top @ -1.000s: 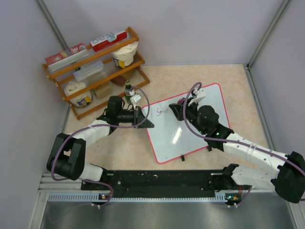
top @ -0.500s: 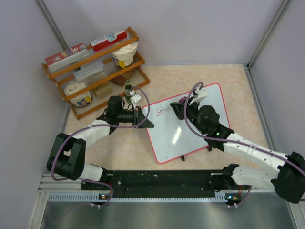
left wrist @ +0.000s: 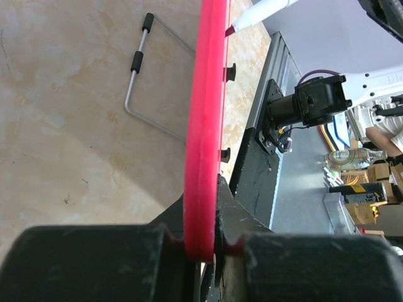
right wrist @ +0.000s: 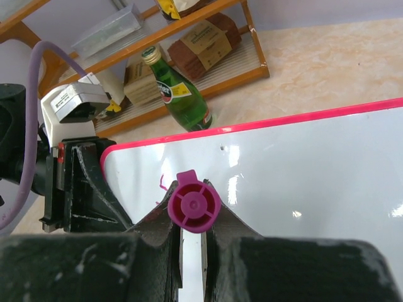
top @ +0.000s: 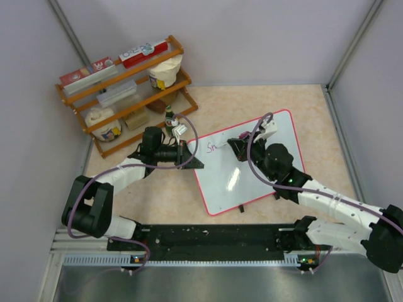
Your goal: Write a sentence on the whiteboard
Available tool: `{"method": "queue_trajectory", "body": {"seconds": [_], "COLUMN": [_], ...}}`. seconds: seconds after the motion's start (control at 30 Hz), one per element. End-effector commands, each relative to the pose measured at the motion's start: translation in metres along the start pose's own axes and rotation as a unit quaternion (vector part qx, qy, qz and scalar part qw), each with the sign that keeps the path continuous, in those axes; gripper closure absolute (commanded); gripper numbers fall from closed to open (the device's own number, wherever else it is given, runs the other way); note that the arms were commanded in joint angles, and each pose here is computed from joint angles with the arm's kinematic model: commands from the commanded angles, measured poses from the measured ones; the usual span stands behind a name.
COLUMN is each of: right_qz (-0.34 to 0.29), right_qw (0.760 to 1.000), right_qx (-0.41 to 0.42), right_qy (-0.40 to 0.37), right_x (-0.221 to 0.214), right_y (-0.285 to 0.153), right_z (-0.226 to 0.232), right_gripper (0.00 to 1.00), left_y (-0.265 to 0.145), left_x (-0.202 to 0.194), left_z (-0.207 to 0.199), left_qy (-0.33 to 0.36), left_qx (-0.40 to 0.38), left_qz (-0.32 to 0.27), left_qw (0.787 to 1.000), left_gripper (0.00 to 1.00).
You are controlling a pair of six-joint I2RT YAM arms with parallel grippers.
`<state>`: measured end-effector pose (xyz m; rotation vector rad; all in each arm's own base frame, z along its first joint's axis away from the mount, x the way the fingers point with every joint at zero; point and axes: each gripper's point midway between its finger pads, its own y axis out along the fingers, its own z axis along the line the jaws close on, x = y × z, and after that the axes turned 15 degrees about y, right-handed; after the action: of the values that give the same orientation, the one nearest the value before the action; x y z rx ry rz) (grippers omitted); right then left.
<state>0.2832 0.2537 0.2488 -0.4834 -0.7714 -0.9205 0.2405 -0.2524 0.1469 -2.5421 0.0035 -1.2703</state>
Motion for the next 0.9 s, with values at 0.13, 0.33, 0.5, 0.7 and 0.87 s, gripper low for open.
{"method": "queue_trajectory", "body": {"seconds": [0.13, 0.33, 0.5, 0.7, 0.87], "right_qz": [0.022, -0.002, -0.024, -0.036, -0.038], "right_qw": [0.999, 0.999, 0.999, 0.999, 0.999], "right_qx": [-0.032, -0.032, -0.03, -0.033, -0.037], "right_qy": [-0.016, -0.011, -0.011, -0.01, -0.006], "right_x": [-0.017, 0.0, 0.016, 0.024, 0.025], "right_y": [-0.004, 0.002, 0.006, 0.009, 0.01], "right_z": [-0.024, -0.014, -0.006, -0.005, -0.007], "right_gripper": [1.0, 1.0, 1.0, 1.0, 1.0], "left_y": [0.007, 0.007, 0.007, 0.008, 0.008], "left_x": [-0.052, -0.053, -0.053, -0.053, -0.053], "left_z": [0.024, 0.023, 0.023, 0.023, 0.023], "left_qy": [0.037, 0.038, 0.037, 0.039, 0.04], "left_qx": [0.054, 0.053, 0.054, 0.052, 0.052], "left_qz": [0.066, 0.067, 0.068, 0.067, 0.068], "left_qw": [0.996, 0.996, 0.996, 0.996, 0.996], "left_gripper": [1.0, 1.0, 1.0, 1.0, 1.0]}}
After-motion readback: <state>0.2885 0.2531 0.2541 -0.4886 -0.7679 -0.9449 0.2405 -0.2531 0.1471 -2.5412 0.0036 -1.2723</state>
